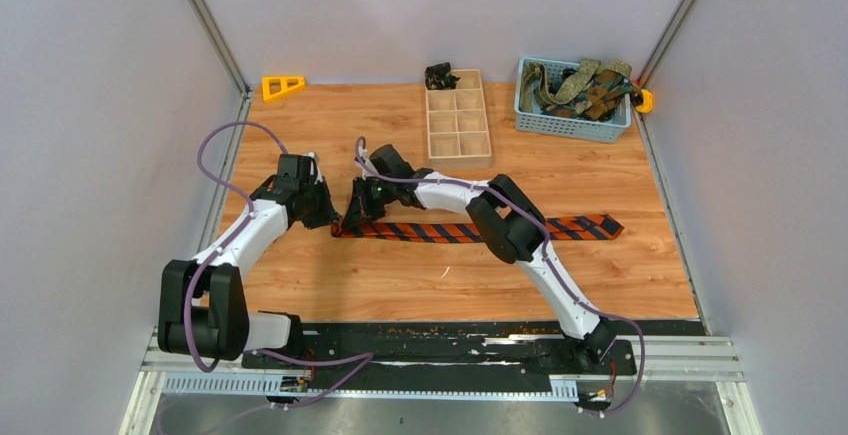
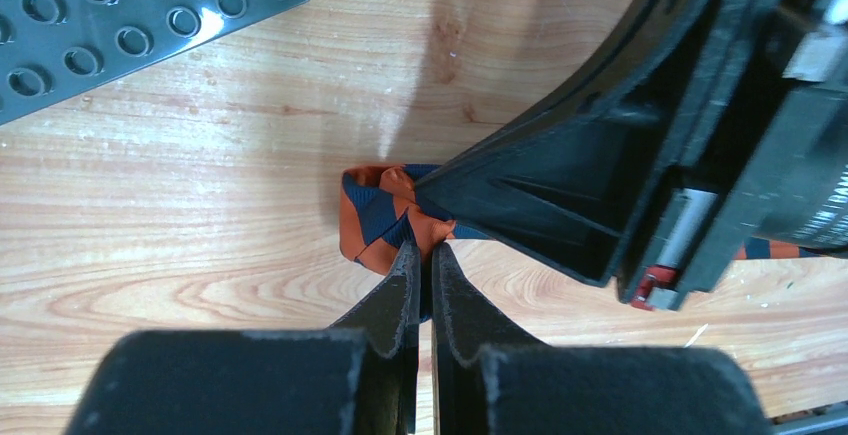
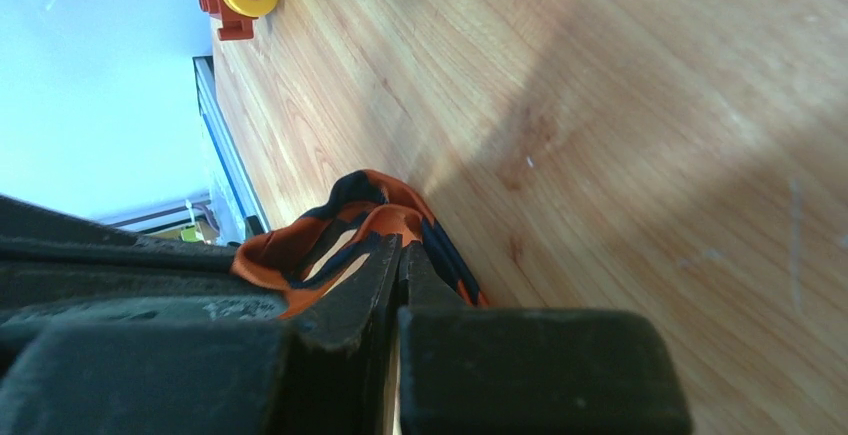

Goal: Roll the ties
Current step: Roll the tie at the center of the board.

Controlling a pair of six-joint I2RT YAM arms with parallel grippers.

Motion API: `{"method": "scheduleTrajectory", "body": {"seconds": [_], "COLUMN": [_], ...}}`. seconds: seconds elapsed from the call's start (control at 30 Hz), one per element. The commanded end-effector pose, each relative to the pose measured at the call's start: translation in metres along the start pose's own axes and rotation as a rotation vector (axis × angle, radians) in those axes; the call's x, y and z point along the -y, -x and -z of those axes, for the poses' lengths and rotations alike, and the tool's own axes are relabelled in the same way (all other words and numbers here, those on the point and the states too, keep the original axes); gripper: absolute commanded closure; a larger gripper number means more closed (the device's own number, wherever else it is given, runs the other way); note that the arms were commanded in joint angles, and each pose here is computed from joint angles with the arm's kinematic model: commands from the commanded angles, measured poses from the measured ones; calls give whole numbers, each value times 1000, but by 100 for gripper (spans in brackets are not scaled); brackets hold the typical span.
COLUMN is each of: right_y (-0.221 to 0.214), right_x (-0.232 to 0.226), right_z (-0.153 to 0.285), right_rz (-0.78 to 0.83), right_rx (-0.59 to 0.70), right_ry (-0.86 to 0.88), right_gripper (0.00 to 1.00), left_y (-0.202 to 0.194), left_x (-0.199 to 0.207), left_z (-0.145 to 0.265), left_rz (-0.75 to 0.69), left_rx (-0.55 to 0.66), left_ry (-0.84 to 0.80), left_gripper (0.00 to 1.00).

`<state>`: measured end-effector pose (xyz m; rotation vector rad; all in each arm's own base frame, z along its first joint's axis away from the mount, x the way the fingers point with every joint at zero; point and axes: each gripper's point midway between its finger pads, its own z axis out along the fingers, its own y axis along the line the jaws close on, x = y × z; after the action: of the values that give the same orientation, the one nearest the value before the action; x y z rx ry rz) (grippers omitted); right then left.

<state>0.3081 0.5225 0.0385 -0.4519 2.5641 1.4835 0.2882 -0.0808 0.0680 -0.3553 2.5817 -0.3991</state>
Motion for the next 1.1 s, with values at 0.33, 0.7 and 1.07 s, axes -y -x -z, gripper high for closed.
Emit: {"method": "scheduleTrajectory", "body": {"seconds": [0.33, 0.7, 1.07], "right_y": [-5, -5, 8], "right_x": [-33, -30, -42], "right_z": [27, -13, -22], "right_rz": [91, 85, 90], "right_rx": [22, -10, 1], "right_ry": [18, 40, 98], "right_gripper": [100, 100, 100], "left_y": [23, 21, 21], "left_x": [10, 10, 10], "left_z": [10, 13, 15], "left_rz": [-29, -38, -45], "left_rx": [79, 77, 74], "left_ry": [-13, -12, -12], "left_gripper": [100, 100, 100]}}
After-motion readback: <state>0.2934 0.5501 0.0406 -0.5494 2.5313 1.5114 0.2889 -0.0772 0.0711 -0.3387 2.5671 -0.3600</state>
